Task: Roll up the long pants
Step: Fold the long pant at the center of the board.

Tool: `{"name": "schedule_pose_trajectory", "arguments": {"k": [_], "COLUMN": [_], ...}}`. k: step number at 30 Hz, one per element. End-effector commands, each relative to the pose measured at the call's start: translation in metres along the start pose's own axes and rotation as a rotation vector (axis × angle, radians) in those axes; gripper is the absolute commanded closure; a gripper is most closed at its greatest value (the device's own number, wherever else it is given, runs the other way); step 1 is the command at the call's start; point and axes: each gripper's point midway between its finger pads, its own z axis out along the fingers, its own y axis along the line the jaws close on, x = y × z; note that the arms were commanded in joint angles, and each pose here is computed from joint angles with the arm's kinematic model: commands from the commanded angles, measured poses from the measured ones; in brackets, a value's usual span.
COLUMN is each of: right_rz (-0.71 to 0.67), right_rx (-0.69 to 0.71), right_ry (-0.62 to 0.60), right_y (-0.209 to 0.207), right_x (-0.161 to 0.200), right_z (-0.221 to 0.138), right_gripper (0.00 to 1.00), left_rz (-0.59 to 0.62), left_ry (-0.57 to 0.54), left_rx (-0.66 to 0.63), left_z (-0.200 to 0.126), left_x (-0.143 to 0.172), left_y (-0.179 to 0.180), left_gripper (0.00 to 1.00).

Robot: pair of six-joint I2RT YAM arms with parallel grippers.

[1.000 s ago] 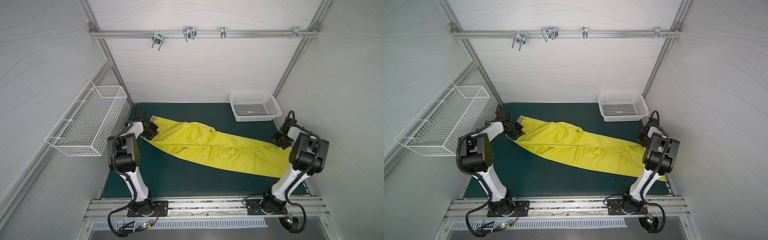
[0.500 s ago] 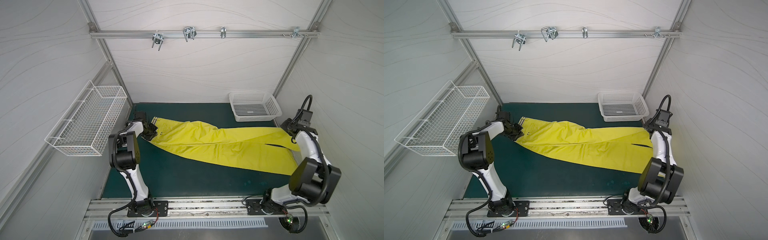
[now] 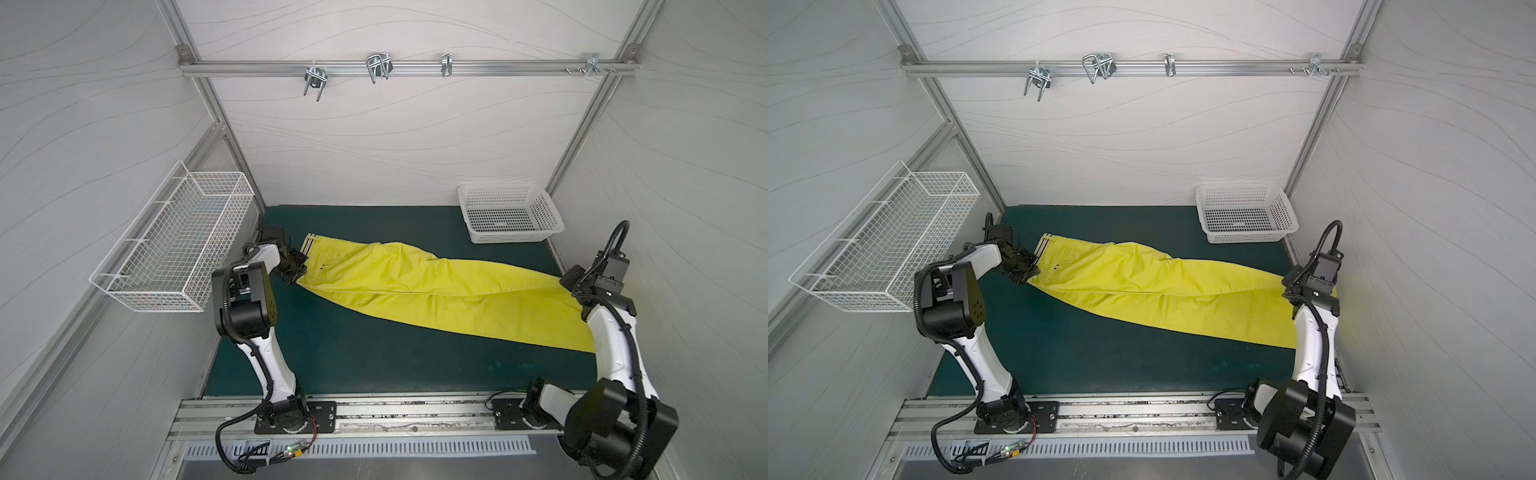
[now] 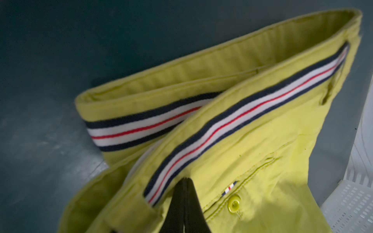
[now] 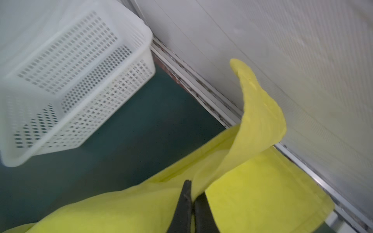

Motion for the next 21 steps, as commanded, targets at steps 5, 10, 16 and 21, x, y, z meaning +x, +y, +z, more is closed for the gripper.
{"name": "schedule_pose_trajectory", "arguments": {"k": [5, 10, 16, 21], "right_rz": [0.205, 0.258, 0.328, 0.503], "right_rx": [0.116, 0.125, 0.216, 0.186], "right_ry": [0.1, 0.04, 0.055, 0.141], "right_y": [-0.053, -0.054, -0.081, -0.101], "right_x": [0.028, 0.009, 0.036, 0.067], "right_z": [-0.018, -0.041, -0.041, -0.02], "right_gripper": [1.0, 1.0, 1.0, 1.0], "left_rz": [-0.014, -0.038, -0.056, -0.069], "left_ry": [-0.022, -0.025, -0.045, -0.047], "left_rx": [-0.063, -0.08, -0.105, -0.11], "left_z": [-0.001, -0.001, -0.004, -0.006], "left_x": [-0.017, -0.025, -0.033, -0.037], "left_y": [0.019, 0.03, 0.042, 0.047], "left_gripper": [0.99, 0.99, 0.99, 0.99]}}
